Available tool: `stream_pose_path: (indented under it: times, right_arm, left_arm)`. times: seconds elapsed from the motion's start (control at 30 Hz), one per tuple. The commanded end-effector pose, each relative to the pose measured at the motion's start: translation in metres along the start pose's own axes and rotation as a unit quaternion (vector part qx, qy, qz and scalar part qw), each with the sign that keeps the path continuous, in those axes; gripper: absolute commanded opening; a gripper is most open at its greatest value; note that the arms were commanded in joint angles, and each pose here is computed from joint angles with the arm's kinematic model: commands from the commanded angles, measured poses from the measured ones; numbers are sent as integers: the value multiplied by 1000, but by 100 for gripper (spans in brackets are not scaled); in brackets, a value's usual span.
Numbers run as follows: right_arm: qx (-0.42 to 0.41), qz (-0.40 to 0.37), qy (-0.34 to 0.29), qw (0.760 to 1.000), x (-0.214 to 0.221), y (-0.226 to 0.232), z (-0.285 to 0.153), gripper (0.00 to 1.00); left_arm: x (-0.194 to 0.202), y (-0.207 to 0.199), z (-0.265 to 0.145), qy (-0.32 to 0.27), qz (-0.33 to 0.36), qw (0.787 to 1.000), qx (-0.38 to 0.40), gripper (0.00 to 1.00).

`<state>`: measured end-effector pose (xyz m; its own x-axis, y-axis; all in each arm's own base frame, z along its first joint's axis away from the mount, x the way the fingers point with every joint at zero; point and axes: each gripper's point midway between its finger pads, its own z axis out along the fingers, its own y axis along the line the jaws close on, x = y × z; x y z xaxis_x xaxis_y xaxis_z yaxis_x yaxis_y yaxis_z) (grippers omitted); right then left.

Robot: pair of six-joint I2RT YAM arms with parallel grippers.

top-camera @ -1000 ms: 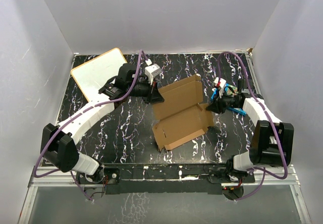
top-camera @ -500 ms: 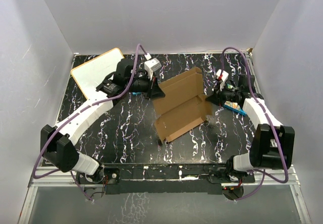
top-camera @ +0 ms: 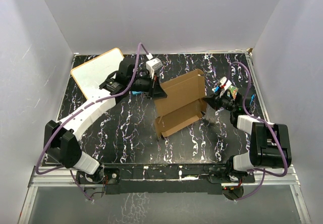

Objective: Fold the paper box

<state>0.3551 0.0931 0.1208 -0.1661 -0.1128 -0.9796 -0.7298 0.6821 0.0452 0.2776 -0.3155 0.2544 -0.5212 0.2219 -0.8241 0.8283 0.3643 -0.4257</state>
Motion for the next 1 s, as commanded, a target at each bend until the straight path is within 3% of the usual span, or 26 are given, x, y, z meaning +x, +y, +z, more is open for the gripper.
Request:
stream_pose_path:
  times: [0.0, 0.37, 0.97]
  right_arm:
    - [-5, -92, -83, 992, -43, 1, 1, 8]
    - [-48, -94, -43, 994, -22, 18, -4, 8]
    - [-124, -69, 17, 990, -3, 51, -19, 9]
  left_arm:
    - [0, -12, 1, -2, -6, 999, 35, 0]
    - [27, 7, -2, 33, -15, 999, -19, 0]
    - [24, 10, -10, 10, -18, 999, -49, 0]
